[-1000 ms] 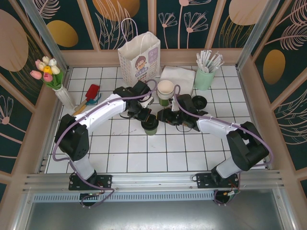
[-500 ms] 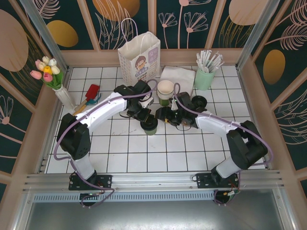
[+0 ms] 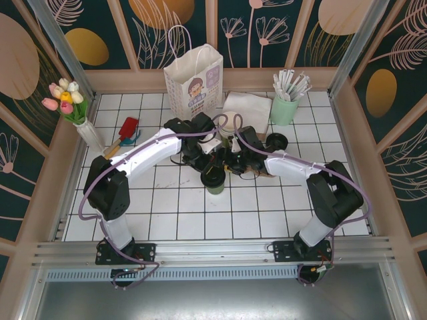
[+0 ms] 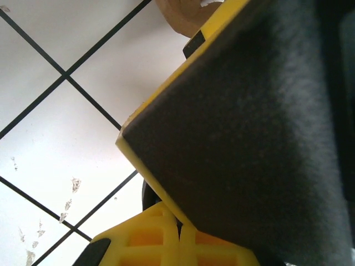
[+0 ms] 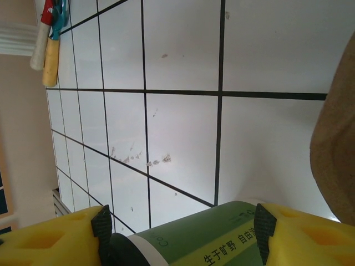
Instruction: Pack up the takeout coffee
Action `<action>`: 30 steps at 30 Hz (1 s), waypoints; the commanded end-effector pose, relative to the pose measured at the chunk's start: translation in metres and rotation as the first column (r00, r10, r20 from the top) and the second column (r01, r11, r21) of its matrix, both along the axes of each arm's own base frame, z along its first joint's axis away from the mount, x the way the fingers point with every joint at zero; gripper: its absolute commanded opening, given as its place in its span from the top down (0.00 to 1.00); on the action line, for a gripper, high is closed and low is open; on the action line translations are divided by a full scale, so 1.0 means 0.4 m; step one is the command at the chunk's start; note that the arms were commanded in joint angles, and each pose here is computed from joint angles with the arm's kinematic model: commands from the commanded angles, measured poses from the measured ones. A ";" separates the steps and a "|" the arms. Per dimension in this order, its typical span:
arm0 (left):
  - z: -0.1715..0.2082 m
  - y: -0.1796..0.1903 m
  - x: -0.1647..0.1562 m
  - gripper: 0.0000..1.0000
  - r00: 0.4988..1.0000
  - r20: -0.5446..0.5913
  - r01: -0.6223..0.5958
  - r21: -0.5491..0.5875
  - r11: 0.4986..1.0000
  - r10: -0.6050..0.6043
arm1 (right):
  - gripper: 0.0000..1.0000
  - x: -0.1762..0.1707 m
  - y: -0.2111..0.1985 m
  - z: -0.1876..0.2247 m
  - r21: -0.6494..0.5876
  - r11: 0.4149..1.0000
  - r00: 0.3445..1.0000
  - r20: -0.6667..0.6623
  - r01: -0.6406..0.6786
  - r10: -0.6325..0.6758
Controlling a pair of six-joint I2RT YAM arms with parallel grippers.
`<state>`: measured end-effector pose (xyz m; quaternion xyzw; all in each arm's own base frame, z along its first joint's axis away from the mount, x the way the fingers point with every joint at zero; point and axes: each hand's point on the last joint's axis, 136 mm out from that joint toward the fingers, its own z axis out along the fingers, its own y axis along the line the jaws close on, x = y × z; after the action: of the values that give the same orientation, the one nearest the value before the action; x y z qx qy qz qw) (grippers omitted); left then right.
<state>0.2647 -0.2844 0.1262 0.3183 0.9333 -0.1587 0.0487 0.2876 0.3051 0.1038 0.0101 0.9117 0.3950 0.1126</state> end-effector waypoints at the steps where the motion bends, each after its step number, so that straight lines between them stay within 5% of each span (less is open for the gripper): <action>1: -0.026 0.013 -0.014 1.00 0.999 -0.037 0.021 0.052 0.998 -0.020 | 0.29 -0.043 -0.026 0.003 -0.020 1.000 1.000 -0.008 -0.024 0.024; 14: -0.048 -0.011 -0.025 1.00 0.995 -0.079 -0.064 -0.012 0.998 0.063 | 0.30 -0.152 -0.099 -0.179 -0.135 0.991 0.996 -0.091 -0.019 0.007; 21: -0.016 0.008 0.011 1.00 0.989 -0.003 -0.144 0.020 0.989 0.145 | 0.24 -0.077 -0.084 -0.050 -0.097 0.995 0.996 0.092 0.010 -0.001; 25: 0.005 0.013 0.027 1.00 0.971 0.017 -0.240 0.013 0.971 0.240 | 0.02 -0.057 -0.086 0.060 -0.009 0.999 0.977 0.208 0.043 -0.040; 30: 0.022 0.014 0.040 0.98 0.944 0.027 -0.328 -0.015 0.945 0.328 | 0.02 -0.096 -0.098 0.055 0.022 0.999 0.978 0.204 0.031 -0.035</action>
<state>0.2722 -0.2843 0.1271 0.2059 0.9643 -0.1544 0.0633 0.2613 0.2709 0.1381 -0.0126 0.8854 0.4070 0.2243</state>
